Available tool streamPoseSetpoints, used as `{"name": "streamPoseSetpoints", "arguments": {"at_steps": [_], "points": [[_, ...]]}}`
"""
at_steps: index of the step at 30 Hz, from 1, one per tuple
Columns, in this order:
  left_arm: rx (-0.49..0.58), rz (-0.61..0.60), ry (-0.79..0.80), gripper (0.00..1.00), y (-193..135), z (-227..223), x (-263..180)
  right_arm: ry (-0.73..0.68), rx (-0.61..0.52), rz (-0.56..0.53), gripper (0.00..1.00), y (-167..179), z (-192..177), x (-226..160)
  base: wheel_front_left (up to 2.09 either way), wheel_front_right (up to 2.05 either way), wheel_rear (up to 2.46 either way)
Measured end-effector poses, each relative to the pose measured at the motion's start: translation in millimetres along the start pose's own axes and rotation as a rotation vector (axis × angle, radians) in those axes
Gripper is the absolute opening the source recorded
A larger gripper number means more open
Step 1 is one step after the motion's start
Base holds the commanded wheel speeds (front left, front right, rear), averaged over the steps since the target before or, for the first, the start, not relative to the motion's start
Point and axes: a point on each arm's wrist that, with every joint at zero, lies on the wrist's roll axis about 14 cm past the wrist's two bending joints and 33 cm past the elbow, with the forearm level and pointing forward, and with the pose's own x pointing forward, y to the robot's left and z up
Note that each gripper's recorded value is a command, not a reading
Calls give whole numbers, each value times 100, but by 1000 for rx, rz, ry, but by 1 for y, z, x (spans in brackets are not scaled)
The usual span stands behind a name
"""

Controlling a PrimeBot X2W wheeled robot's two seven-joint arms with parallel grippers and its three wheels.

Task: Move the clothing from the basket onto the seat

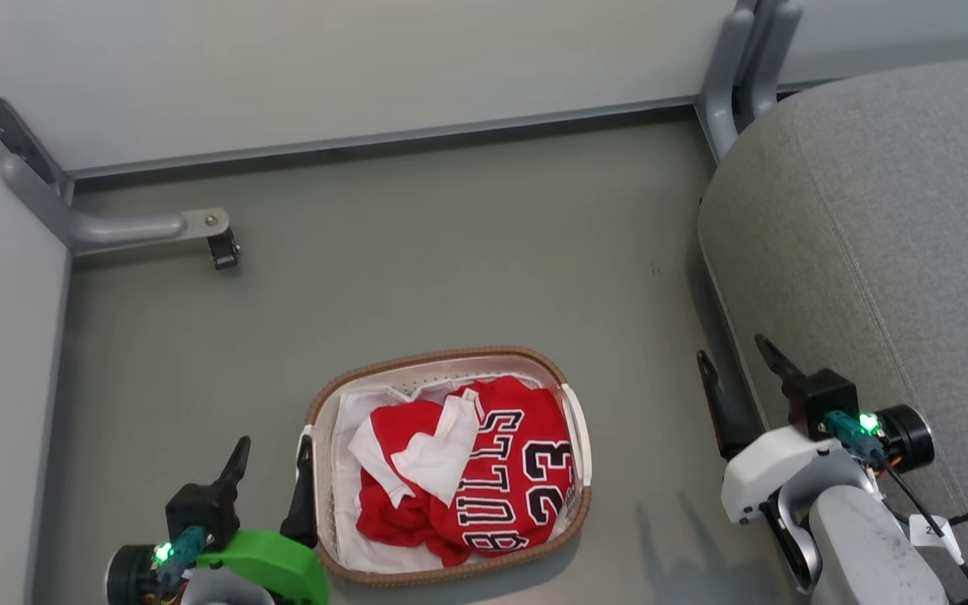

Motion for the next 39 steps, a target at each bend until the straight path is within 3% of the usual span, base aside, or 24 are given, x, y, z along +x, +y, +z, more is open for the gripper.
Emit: {"name": "streamPoseSetpoints", "arguments": {"at_steps": [9,21,34,39], "points": [[-54,-131,56,100,-38,-15,51,-15,7,-29,100,-14,0,31,0,0,0],[-102,-313,274,100,-83,-90,99,40,64,-42,100,-24,-35,60,0,0,0],[-132,-461,499,100,-113,-176,117,98,83,-60,100,-38,-78,85,0,0,0],[-138,-468,568,100,-110,-205,118,121,96,-60,100,-38,-95,90,0,0,0]]}}
